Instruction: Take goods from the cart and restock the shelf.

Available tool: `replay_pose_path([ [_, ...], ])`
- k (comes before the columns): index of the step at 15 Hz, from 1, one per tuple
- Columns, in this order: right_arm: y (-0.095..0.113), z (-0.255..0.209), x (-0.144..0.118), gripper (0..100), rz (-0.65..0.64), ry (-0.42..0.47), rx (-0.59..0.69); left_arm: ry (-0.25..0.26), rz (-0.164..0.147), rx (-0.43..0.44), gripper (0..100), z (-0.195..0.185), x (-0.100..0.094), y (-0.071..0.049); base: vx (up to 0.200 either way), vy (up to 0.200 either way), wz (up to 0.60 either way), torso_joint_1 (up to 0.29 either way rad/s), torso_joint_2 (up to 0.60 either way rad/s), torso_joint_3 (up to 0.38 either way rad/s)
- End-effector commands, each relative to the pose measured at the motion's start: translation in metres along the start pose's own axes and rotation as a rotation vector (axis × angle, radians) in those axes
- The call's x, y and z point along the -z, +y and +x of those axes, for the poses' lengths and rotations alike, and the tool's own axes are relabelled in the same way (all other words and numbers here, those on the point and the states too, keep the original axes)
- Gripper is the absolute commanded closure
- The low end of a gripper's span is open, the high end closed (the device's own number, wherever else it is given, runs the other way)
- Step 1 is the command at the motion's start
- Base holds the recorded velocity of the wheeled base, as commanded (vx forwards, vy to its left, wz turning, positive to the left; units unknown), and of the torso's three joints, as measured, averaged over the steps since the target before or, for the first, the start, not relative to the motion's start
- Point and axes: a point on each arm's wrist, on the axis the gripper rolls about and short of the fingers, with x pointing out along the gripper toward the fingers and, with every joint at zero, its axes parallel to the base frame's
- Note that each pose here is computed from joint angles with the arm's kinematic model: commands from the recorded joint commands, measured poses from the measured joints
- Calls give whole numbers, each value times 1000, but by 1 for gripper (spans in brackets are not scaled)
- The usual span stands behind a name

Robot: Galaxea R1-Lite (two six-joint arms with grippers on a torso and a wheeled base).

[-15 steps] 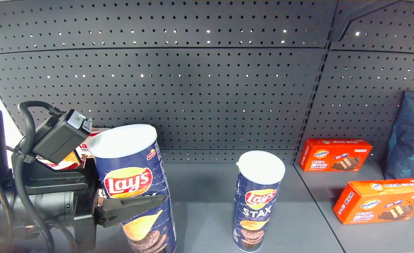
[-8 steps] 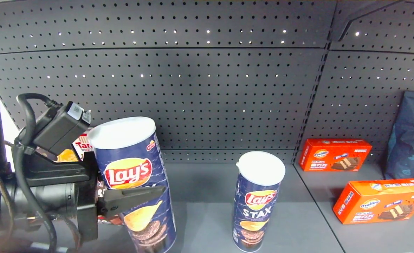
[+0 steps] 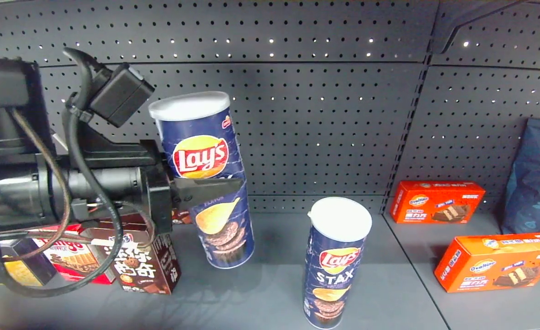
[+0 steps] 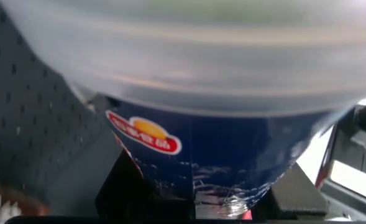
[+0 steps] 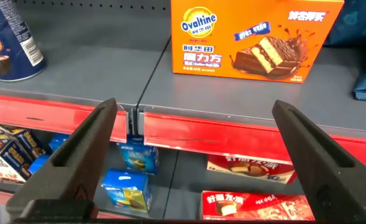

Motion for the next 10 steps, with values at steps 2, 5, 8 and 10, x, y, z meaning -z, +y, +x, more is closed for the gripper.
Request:
replay_pose_path([
  [2,0,0,0,0,0,6,1,38,-19,19,100,47,2,24,0,0,0,0,0,0],
  [5,0,0,0,0,0,6,1,11,0,33,100,87,6,45,0,0,0,0,0,0],
  [8,0,0,0,0,-1,6,0,36,48,37,100,126,22,69,0,0,0,0,0,0],
  [10,0,0,0,0,1,6,0,55,77,40,100,149,35,81,0,0,0,0,0,0],
])
